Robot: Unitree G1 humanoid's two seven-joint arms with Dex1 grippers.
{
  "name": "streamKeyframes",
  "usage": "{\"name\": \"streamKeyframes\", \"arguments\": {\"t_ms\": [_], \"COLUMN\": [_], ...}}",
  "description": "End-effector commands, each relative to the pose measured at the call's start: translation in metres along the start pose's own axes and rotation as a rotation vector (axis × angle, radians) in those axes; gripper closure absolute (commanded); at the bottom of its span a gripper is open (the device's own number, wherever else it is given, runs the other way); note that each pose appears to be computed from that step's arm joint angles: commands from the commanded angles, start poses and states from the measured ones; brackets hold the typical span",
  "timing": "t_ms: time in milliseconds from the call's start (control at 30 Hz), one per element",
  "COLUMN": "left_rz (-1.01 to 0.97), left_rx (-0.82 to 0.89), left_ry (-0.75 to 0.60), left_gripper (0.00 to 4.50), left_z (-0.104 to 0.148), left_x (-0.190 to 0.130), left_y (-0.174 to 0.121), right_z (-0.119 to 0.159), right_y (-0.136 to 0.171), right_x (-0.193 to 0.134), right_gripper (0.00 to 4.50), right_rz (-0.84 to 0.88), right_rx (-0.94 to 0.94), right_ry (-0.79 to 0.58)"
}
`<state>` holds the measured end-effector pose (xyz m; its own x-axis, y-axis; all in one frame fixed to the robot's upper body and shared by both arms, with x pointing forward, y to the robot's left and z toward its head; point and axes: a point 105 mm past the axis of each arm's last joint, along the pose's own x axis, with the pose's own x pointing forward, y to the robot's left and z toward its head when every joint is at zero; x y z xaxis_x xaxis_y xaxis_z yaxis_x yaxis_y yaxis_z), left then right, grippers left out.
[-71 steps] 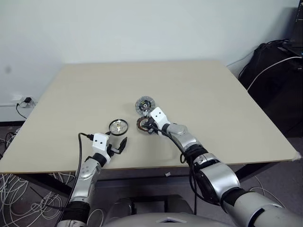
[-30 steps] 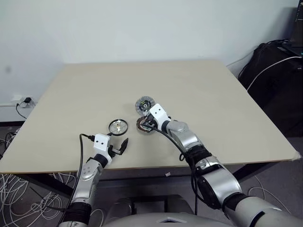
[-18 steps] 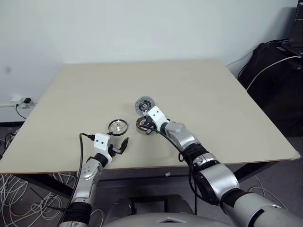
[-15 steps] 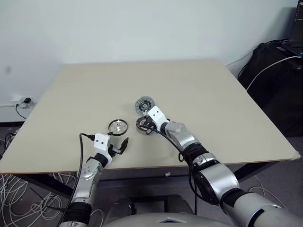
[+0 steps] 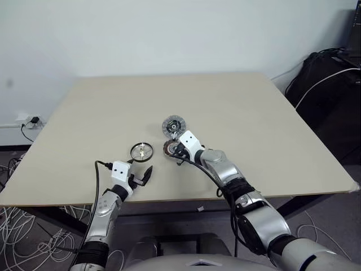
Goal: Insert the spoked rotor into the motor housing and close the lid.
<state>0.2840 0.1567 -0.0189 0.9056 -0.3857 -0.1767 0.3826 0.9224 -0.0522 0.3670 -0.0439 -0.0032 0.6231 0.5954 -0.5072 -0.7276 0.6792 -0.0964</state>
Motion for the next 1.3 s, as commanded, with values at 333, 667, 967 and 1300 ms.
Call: {"name": "streamKeyframes", "arguments": {"t_ms": [333, 667, 967, 1300], "left_rz": [-0.007, -0.004, 0.008, 0.013], "left_rx": [0.017, 0.017, 0.014, 0.01], "left_ry": [-0.049, -0.055, -0.051, -0.045], "left_gripper": [0.0, 0.0, 0.0, 0.0], "left_z": [0.015, 0.02, 0.017, 0.01], "left_x": [0.003, 0.003, 0.002, 0.002], "left_y": [0.0, -0.001, 0.002, 0.004], "right_z": [0.03, 0.041, 0.046, 0.013], "right_y": [-0.009, -0.002, -0.005, -0.015], "right_x": [-0.003, 0.009, 0.016, 0.015], "right_gripper": [4.48, 4.48, 4.48, 4.48], "right_rz": [-0.049, -0.037, -0.041, -0.076], "right_rx": [0.018, -0.003, -0.012, -0.001], "right_ry": [-0.113, -0.117, -0.111, -0.014]}}
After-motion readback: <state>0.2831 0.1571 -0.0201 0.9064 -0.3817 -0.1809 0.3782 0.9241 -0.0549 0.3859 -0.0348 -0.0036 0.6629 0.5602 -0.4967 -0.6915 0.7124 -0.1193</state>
